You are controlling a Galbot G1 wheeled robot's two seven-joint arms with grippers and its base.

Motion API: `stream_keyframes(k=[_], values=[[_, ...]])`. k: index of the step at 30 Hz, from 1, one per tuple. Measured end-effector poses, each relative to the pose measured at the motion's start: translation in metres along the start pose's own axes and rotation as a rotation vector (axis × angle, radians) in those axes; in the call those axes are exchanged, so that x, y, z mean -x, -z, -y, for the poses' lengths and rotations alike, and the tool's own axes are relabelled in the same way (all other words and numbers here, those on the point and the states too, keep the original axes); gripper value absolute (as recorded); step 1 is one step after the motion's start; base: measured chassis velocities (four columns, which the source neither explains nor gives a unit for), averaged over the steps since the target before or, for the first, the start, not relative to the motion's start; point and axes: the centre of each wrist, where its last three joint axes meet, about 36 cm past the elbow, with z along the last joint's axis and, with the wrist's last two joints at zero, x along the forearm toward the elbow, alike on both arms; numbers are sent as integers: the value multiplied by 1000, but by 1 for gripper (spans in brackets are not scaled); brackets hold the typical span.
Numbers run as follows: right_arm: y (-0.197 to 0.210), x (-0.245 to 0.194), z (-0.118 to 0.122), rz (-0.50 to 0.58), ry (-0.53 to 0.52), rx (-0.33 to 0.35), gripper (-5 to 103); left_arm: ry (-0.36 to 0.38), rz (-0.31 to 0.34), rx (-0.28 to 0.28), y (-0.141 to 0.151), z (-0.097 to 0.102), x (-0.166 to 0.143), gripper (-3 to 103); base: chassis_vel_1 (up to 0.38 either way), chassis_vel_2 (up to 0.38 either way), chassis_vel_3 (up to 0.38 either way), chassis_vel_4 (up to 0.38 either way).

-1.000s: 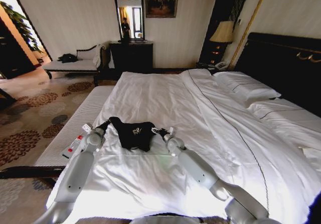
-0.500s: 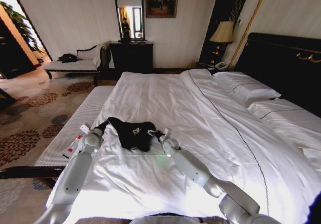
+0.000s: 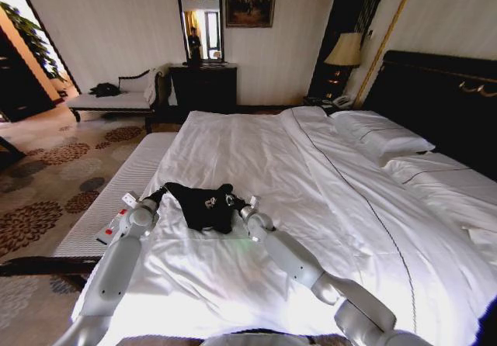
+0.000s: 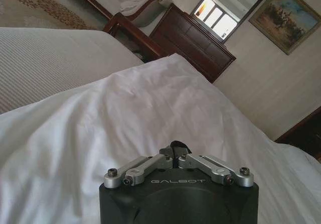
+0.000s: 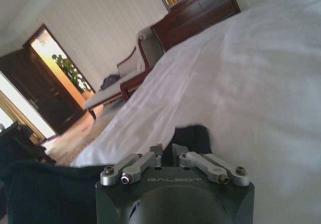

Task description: Fold the clothes on the bed.

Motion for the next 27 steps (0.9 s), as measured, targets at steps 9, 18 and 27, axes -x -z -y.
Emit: stream_keyframes(k=[9, 18, 27], values=[[15, -5, 9, 41, -5, -2, 0, -8, 1, -1, 0, 4, 3, 0, 0, 0, 0, 0], [-2, -7, 19, -18, -79, -37, 8, -7, -6, 0, -4, 4, 3, 0, 0, 0, 0, 0], [-21, -3, 21, -70, -103, -41, 45, -5, -8, 1, -5, 2, 2, 0, 0, 0, 0, 0]])
